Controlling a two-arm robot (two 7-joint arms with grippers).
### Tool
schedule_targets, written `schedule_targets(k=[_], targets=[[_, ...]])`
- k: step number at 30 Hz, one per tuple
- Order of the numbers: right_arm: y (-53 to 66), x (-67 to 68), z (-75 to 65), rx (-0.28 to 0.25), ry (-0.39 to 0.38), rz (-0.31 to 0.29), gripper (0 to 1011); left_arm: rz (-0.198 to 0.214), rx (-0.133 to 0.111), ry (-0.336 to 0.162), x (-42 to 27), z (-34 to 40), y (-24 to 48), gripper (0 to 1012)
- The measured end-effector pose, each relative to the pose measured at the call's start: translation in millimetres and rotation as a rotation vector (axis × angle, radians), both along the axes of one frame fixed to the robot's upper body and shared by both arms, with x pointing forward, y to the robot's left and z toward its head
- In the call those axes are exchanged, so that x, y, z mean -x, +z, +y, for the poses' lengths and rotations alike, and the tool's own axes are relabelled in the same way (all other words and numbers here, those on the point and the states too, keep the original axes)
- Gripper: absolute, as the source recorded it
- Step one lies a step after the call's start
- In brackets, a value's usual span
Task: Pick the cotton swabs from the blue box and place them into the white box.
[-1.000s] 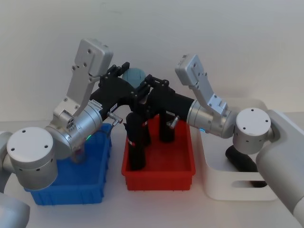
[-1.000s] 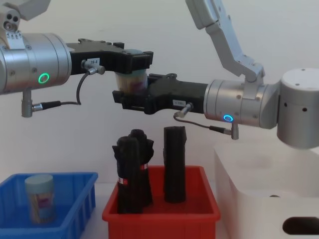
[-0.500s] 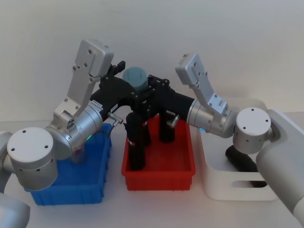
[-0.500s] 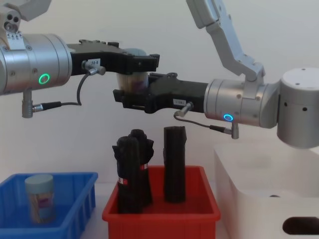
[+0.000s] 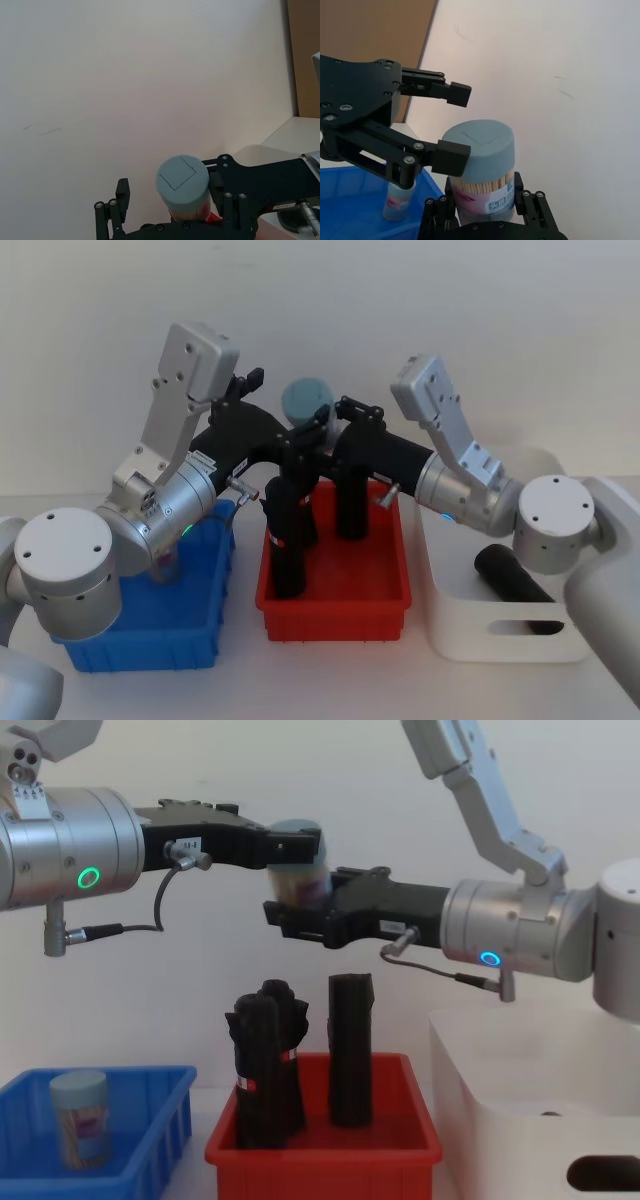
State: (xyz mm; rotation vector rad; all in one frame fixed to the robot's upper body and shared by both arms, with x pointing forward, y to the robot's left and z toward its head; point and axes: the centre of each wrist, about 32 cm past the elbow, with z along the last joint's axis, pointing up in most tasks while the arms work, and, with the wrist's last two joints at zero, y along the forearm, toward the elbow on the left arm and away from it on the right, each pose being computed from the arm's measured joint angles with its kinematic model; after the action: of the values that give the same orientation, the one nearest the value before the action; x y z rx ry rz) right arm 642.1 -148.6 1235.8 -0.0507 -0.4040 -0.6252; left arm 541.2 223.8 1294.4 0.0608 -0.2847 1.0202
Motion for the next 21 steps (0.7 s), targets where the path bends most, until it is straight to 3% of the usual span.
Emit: schedule_targets(k=[8, 21], targets=[[-0.8, 13.4, -15.9, -0.004, -0.097, -0.012, 640, 0.000, 0.000, 0.001, 0.0, 0.0, 0.0, 1004], [-9.0, 49.7, -48.5, -0.040, -0.305, -0.035, 640, 0.000, 0.000, 0.001, 0.0, 0.0, 0.0, 1004]])
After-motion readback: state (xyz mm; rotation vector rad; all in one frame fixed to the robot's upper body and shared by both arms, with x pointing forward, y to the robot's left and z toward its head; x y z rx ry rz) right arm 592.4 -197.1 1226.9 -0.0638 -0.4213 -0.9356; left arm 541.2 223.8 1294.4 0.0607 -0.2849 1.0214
